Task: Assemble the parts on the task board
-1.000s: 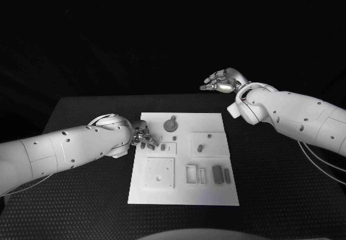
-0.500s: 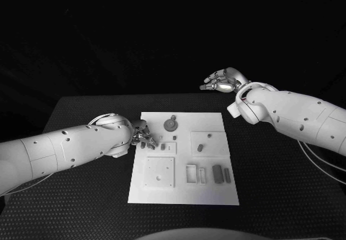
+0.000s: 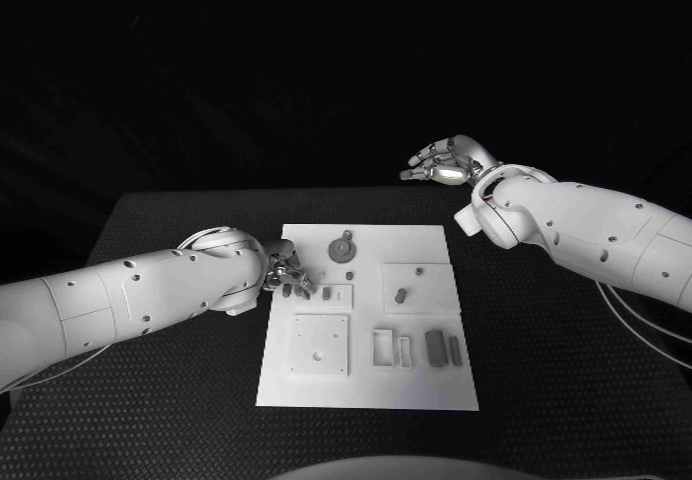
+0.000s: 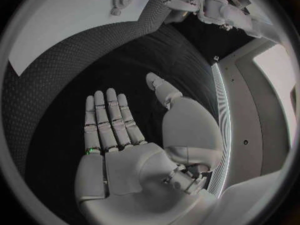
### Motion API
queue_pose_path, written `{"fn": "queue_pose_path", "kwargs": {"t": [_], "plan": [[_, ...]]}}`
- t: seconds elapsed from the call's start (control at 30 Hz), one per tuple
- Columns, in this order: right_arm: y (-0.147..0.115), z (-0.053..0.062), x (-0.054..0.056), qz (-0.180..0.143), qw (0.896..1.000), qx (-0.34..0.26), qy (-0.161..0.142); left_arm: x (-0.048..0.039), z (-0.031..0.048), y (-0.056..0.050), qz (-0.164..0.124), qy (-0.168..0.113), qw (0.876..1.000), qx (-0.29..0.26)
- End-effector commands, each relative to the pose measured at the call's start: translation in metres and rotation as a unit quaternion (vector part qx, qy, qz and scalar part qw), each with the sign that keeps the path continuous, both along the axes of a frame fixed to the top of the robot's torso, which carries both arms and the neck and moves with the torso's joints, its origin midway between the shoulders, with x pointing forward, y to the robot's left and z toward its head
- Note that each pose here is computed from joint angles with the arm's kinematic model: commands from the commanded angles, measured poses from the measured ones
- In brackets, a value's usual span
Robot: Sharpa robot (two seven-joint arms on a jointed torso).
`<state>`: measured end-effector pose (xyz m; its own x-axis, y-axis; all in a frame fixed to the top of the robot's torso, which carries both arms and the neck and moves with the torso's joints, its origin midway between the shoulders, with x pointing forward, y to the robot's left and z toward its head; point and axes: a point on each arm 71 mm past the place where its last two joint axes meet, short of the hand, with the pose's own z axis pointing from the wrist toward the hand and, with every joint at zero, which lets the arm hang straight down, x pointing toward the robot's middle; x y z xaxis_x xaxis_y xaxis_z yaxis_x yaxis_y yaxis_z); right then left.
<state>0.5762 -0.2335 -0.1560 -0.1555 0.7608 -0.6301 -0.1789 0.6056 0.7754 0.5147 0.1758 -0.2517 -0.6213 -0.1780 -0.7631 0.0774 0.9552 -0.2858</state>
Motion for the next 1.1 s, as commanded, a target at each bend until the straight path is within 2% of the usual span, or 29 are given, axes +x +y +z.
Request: {"fn": "queue_pose_path", "kwargs": {"t": [0.03,0.33,0.63,1.1], "plan": [[0.0018,-0.0004,-0.0004,0.008,1.0,-0.002,0.001,-0.0012,0.0001,-0.0028,-0.003,0.002,1.0,-0.009],[0.0023,-0.0003,-0.0006,0.009,1.0,-0.001,0.001,-0.0021,0.0012,-0.0069,-0.011,-0.009,1.0,-0.002],[0.0027,-0.0006,-0.0004,0.009,1.0,-0.001,0.001,-0.0048,0.0011,-0.0125,-0.023,-0.008,1.0,0.005],[0.0023,-0.0008,-0.0004,0.008,1.0,0.0,0.001,-0.0032,0.0024,-0.0082,-0.019,-0.023,0.999,0.013]]}}
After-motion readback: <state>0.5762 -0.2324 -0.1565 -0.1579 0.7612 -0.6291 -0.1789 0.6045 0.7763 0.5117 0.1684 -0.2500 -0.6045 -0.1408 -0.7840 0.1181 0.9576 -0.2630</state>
